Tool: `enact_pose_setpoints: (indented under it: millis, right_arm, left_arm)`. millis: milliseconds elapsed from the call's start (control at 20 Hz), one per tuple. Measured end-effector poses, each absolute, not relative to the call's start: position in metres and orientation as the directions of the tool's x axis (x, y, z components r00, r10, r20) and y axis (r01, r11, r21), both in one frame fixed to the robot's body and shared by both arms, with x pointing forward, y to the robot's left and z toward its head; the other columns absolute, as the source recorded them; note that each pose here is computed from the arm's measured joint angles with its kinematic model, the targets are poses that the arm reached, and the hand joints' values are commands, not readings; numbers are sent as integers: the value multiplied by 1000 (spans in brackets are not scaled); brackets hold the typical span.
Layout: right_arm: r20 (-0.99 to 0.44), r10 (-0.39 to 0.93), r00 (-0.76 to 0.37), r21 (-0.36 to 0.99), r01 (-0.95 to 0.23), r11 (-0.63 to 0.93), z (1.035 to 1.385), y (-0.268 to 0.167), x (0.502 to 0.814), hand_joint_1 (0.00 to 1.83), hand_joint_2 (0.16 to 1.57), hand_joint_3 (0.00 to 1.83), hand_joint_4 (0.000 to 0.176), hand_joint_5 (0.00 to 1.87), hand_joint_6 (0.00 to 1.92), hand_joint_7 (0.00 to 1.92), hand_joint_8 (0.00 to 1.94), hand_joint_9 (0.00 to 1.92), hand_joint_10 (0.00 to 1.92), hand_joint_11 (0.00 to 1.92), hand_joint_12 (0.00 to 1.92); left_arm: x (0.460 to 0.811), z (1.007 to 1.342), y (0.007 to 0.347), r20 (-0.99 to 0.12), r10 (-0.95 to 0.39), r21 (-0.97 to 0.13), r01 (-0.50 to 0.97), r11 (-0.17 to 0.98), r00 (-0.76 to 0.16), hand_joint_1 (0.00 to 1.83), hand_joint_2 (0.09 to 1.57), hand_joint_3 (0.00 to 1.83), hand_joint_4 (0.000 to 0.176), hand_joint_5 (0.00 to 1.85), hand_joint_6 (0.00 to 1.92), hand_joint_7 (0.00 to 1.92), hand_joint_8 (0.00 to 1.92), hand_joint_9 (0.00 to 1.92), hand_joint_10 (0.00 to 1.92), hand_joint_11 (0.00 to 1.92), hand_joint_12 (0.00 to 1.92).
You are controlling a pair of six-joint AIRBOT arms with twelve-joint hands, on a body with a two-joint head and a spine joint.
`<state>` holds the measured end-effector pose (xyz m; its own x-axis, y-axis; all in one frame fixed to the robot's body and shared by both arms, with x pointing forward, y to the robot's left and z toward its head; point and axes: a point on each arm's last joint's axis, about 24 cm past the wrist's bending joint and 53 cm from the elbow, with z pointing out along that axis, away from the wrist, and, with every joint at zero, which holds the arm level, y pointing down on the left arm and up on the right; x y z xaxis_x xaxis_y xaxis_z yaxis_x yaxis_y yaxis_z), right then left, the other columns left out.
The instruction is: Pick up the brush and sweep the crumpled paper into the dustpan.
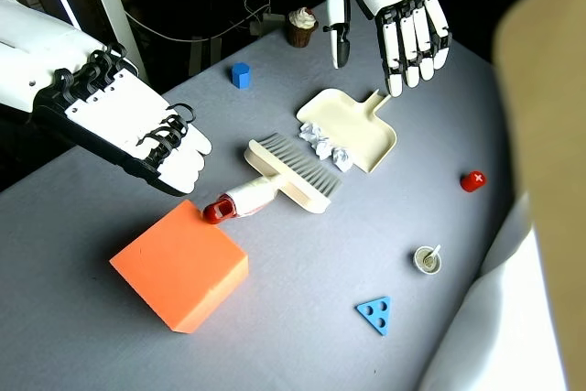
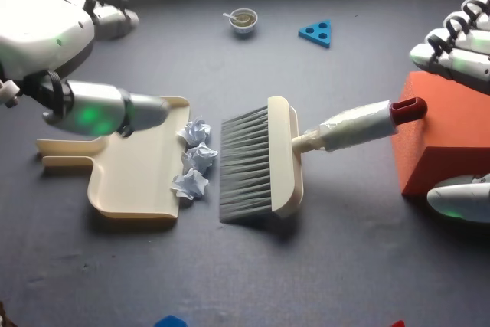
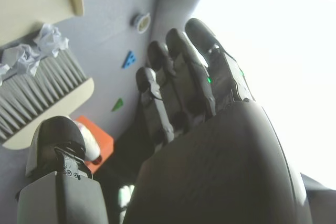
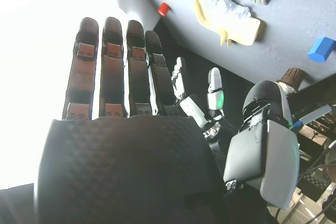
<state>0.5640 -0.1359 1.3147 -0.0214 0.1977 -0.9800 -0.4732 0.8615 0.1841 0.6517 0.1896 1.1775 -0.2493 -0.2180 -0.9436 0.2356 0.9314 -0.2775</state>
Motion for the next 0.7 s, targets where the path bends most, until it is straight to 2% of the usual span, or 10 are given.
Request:
enact_pose_setpoints:
  millis: [200, 500, 700]
  right_arm:
    - [-980, 198, -22, 185, -474, 861, 1315, -136, 564, 0, 952, 0, 0, 118, 0, 110, 0, 114, 0, 82, 30]
    - [-979, 204, -17, 188, -473, 861, 1316, -134, 564, 0, 913, 0, 0, 54, 0, 51, 0, 67, 0, 64, 15]
    - [-962, 271, -38, 254, -490, 834, 1321, -129, 561, 0, 913, 0, 0, 68, 7, 73, 8, 79, 4, 66, 13]
  left_arm:
    - [649, 1176, 188, -945, -204, -267, 240, 933, -254, 0, 969, 0, 0, 222, 1, 258, 0, 249, 0, 183, 133]
    - [647, 1173, 190, -953, -149, -219, 258, 941, -265, 0, 881, 0, 0, 125, 0, 151, 0, 151, 0, 141, 54]
    - [647, 1166, 188, -955, -96, -179, 287, 941, -282, 0, 865, 0, 0, 134, 4, 164, 5, 163, 5, 146, 51]
